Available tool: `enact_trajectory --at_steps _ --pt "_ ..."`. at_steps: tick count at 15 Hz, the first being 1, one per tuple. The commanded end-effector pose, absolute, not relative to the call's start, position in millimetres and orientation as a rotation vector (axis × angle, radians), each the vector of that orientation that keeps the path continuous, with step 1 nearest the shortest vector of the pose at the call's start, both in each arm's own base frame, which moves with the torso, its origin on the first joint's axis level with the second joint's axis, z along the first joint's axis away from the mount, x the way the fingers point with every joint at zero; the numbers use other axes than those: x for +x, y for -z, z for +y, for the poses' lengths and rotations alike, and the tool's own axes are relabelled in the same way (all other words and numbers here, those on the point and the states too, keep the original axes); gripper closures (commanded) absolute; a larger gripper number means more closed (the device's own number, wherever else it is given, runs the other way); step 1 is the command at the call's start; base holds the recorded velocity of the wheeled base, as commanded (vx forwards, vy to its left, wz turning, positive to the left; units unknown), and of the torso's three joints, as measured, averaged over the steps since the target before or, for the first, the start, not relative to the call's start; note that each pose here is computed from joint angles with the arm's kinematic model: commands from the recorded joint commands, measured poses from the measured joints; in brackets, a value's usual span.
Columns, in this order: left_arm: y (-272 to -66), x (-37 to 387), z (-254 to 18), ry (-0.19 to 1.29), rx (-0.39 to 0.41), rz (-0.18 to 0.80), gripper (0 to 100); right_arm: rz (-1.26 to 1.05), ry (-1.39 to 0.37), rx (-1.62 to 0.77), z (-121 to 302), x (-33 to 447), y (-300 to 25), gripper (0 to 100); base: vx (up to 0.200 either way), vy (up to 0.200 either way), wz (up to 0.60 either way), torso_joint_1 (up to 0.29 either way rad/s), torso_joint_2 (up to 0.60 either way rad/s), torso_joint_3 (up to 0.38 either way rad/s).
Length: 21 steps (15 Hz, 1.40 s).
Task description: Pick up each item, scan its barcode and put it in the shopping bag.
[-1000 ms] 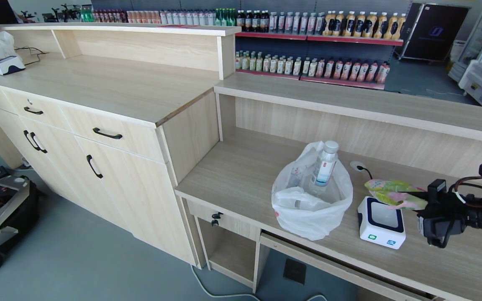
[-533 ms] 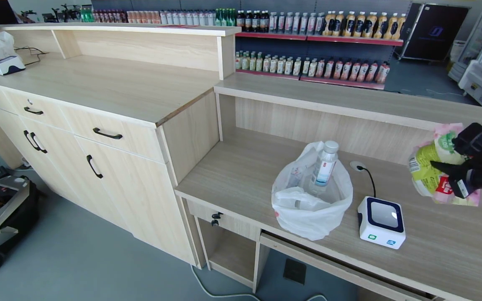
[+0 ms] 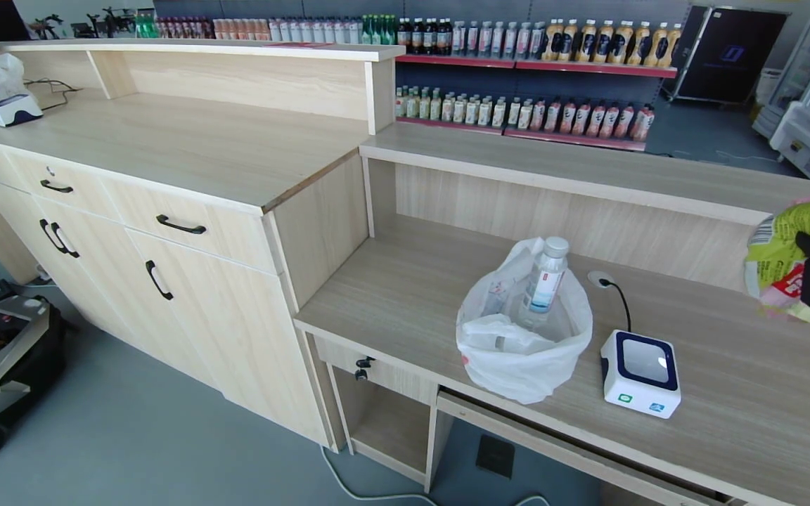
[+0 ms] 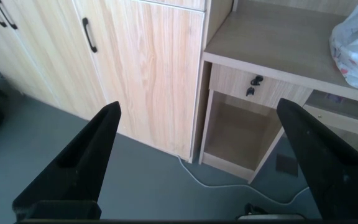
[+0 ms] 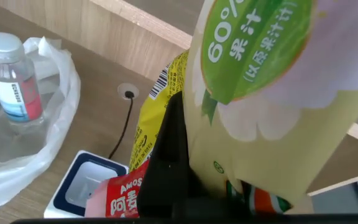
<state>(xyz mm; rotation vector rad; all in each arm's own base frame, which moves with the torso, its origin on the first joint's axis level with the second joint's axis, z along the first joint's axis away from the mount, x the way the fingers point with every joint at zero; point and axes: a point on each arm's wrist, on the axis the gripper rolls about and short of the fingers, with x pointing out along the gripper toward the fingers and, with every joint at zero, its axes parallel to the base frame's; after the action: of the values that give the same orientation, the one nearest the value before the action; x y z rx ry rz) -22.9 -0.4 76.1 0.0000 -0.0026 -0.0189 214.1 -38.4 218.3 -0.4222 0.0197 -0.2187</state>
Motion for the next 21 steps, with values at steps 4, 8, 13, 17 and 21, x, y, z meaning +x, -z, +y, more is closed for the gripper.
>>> enact_trajectory --at_steps 4,8,13,17,21 --pt "-76.1 -22.9 -0.4 0.018 0.0 -0.003 0 -0.049 0.171 -0.532 -23.9 212.3 -233.9 100 0.0 0.0 0.6 0.004 0.0 0.002" --pt "-76.1 -22.9 -0.4 0.018 0.0 -0.003 0 -0.096 -0.044 -0.424 26.1 247.9 -262.8 100 0.0 0.0 0.3 0.0 0.0 0.001" --pt "-76.1 -22.9 -0.4 0.018 0.0 -0.003 0 0.101 -0.254 -0.308 35.2 281.4 -206.5 100 0.0 0.0 0.0 0.0 0.0 0.0" --pt "-76.1 -22.9 -0.4 0.018 -0.002 -0.003 0 0.367 -0.225 -0.297 16.5 290.5 -148.4 100 0.0 0.0 0.0 0.0 0.0 0.0" --pt "-76.1 -22.9 -0.4 0.018 0.0 -0.003 0 0.42 -0.222 -0.287 13.9 305.3 -131.0 100 0.0 0.0 0.0 0.0 0.0 0.0"
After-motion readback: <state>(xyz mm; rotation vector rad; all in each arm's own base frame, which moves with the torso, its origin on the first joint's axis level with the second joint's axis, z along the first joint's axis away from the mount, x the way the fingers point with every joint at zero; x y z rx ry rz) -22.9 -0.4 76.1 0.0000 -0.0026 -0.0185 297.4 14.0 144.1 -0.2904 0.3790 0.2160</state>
